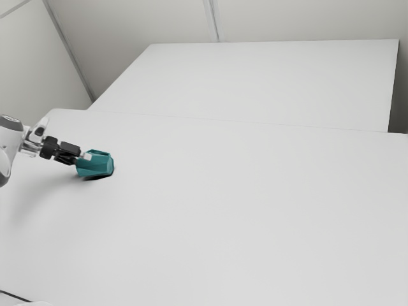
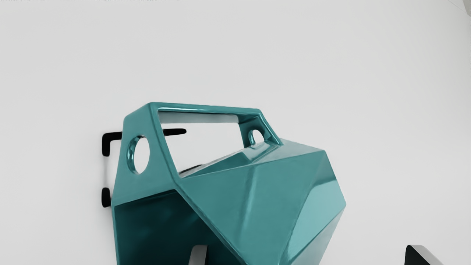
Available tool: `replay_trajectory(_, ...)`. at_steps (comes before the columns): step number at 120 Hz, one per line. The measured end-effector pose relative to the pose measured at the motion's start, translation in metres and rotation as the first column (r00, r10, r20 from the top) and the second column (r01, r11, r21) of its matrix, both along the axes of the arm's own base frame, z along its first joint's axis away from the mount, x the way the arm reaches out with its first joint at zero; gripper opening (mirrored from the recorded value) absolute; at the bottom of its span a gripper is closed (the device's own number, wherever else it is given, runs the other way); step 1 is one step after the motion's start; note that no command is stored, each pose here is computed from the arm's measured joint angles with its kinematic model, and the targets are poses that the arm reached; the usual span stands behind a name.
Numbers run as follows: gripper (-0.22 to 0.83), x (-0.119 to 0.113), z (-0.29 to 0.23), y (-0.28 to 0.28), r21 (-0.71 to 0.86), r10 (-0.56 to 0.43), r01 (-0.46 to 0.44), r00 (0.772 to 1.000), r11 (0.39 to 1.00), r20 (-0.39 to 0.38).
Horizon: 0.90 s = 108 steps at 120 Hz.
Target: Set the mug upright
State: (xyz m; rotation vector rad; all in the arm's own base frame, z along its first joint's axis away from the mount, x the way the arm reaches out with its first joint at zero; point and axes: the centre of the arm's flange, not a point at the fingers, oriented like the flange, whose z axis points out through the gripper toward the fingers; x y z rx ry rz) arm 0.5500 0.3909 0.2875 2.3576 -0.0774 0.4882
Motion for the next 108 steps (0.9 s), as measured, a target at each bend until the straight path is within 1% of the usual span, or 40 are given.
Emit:
replay_trajectory(9,0.58,0.0,-0.001,-0.001,0.0,-0.004,0.004,1.0,1.0,0.003)
replay_trajectory(17,0.55,0.0,-0.002,-0.001,-0.001,-0.008,0.008,1.0,1.0,0.005)
replay_trajectory(51,0.32,-0.002,-0.005,-0.003,-0.003,-0.018,0.018,1.0,1.0,0.01)
replay_trajectory(108,-0.01,0.004,0.002,-0.011,0.004,-0.041,0.041,0.999,0.999,0.03)
